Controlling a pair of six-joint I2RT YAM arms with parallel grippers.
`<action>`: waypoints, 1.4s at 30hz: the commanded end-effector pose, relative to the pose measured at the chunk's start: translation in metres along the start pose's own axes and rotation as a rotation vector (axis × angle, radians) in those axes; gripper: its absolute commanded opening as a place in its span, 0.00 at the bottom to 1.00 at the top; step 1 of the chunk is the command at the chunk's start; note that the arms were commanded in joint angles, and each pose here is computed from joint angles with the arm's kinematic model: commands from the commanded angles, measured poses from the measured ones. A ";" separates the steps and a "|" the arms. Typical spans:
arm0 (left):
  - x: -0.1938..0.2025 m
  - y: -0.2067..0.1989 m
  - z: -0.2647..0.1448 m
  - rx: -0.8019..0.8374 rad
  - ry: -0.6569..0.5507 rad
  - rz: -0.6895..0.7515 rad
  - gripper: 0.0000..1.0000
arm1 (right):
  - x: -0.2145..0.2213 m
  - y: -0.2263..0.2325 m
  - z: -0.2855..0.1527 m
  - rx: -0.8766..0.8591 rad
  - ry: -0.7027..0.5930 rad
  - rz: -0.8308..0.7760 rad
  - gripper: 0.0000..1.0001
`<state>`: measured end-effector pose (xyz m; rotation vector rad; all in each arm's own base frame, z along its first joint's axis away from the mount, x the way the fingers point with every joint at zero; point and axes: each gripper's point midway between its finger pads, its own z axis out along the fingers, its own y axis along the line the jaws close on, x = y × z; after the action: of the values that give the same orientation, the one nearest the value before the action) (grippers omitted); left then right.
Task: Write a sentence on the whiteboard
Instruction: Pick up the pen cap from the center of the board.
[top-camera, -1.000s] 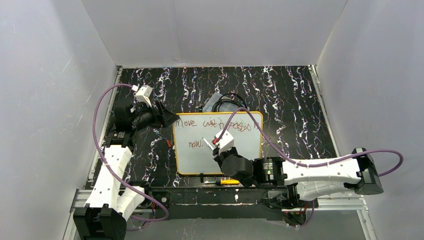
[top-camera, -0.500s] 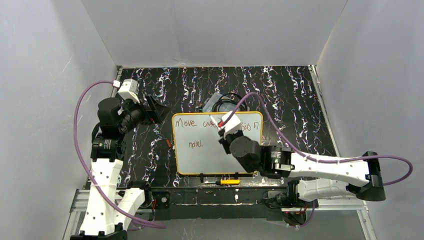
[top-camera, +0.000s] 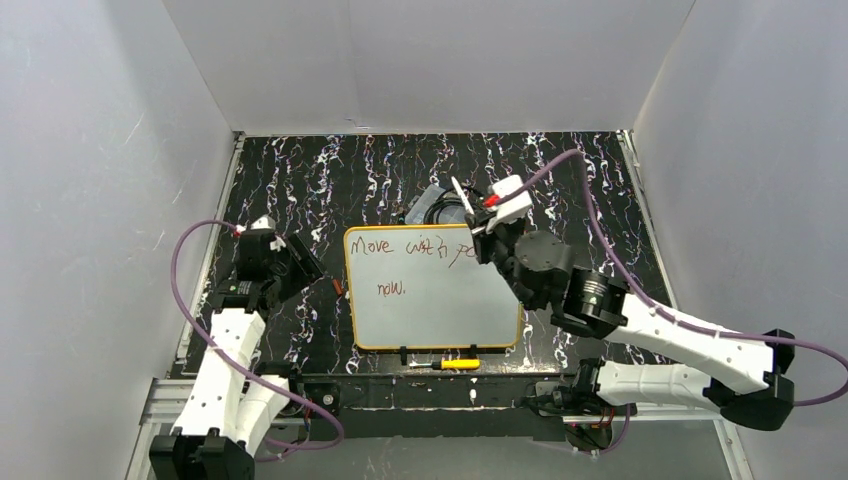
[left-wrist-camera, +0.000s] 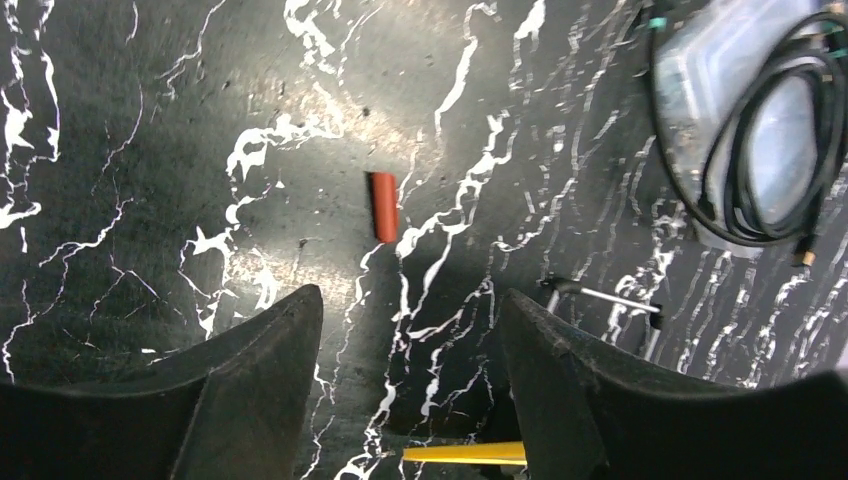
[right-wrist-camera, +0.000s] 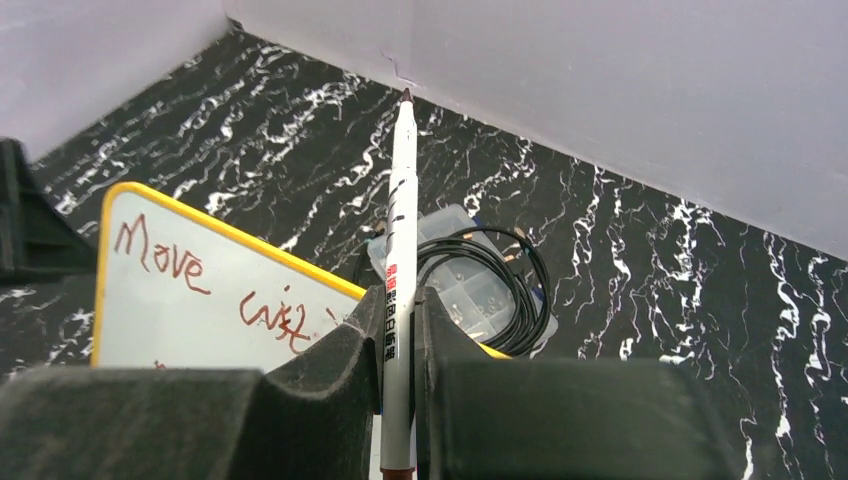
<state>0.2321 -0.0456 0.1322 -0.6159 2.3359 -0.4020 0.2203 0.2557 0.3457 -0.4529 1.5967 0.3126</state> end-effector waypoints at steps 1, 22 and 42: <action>0.015 0.013 0.023 -0.063 0.054 -0.069 0.60 | -0.039 -0.008 -0.015 -0.037 -0.143 0.085 0.01; 0.052 0.037 0.092 -0.315 0.171 0.017 0.43 | -0.035 -0.026 -0.036 -0.046 -0.207 0.126 0.01; 0.058 0.052 0.101 -0.431 0.246 0.114 0.20 | -0.030 -0.021 -0.034 -0.060 -0.196 0.123 0.01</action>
<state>0.2728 -0.0590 0.0180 -0.6517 2.6277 -0.0380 0.2010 0.2255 0.3727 -0.3857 1.4565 0.4662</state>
